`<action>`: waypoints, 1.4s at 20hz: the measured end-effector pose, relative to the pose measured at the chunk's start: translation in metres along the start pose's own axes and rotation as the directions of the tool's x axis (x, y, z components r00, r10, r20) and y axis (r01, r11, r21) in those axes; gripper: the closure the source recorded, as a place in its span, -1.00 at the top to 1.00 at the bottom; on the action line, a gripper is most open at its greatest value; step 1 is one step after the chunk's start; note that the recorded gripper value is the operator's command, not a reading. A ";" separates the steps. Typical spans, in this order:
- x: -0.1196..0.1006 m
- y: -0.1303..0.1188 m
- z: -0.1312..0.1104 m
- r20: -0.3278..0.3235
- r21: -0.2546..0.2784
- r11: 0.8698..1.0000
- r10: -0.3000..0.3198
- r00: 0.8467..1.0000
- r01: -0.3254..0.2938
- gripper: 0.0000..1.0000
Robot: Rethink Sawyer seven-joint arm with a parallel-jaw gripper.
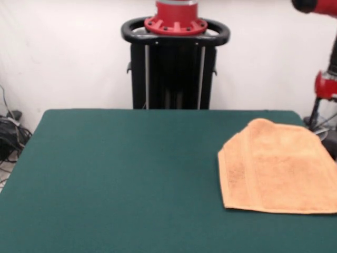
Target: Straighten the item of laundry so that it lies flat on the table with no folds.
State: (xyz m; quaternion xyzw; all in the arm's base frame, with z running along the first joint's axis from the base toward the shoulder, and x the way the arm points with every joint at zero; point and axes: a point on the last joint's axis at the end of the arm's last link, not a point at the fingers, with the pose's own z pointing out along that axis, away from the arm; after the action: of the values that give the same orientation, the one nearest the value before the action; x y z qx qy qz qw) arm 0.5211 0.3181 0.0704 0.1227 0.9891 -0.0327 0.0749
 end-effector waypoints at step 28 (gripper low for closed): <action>0.021 0.054 -0.004 0.263 -0.064 0.970 -0.211 0.941 0.235 1.00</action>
State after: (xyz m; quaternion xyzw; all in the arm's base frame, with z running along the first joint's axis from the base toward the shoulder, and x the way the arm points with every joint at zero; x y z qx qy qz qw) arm 0.5138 0.3760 0.0688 0.0009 0.9792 -0.0095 0.2026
